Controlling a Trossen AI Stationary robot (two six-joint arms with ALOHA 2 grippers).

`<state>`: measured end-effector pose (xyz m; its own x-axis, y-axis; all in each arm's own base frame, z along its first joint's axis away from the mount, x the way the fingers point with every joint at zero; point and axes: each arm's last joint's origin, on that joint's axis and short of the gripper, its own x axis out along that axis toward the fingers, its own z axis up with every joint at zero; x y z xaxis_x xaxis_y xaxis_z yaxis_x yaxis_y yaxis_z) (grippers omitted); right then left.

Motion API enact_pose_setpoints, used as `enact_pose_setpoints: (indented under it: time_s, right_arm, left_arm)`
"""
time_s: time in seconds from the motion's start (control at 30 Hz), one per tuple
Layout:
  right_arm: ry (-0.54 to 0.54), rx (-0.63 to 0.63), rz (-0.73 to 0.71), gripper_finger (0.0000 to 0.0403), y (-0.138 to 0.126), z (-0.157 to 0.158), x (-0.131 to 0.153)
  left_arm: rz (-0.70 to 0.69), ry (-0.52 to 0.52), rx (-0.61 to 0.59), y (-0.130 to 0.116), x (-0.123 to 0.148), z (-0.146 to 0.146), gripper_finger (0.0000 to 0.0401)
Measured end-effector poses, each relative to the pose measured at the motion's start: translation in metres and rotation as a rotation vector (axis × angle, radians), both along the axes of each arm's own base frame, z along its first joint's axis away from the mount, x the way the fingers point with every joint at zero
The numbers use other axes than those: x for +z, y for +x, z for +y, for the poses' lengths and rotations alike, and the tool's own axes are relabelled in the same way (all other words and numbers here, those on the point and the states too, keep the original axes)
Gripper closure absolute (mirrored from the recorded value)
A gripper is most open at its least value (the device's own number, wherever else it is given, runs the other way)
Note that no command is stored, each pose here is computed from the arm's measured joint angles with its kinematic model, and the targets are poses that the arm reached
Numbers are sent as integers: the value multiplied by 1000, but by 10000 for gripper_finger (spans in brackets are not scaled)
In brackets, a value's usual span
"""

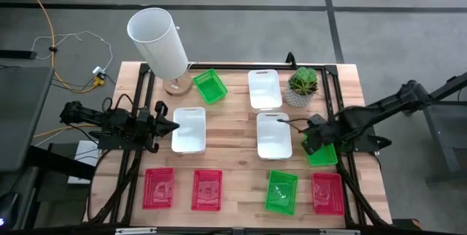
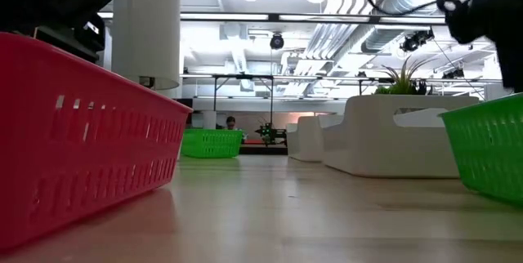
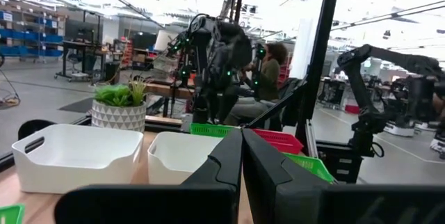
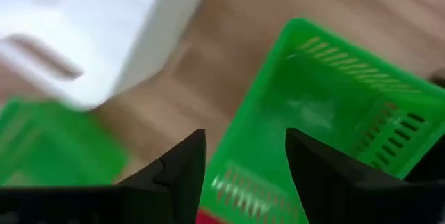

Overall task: Stack baskets by color
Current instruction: Stack the middle right green bin on the bottom green bin

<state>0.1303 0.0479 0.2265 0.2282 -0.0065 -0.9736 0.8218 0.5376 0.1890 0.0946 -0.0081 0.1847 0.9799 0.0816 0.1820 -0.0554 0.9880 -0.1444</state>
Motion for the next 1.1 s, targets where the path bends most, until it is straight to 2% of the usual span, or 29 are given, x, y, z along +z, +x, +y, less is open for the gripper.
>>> enact_pose_setpoints:
  time_s: [0.17,0.57,0.7,0.87,1.03,1.1]
  right_arm:
    - [-91,-70,34,217,9,4,-20]
    - [-173,-59,152,217,27,10,-46]
    - [-200,-39,195,228,31,12,-53]
    - [-221,10,225,281,34,13,-59]
    - [-230,60,208,381,34,13,-57]
    - [-241,70,189,391,34,12,-55]
  left_arm:
    - [0,-2,0,0,0,0,400]
    - [26,-47,-10,1,-3,0,400]
    - [23,-72,-18,1,-3,0,400]
    - [12,-77,-13,0,-2,0,401]
    - [-15,-95,-3,0,1,0,401]
    - [-47,-106,8,0,4,1,401]
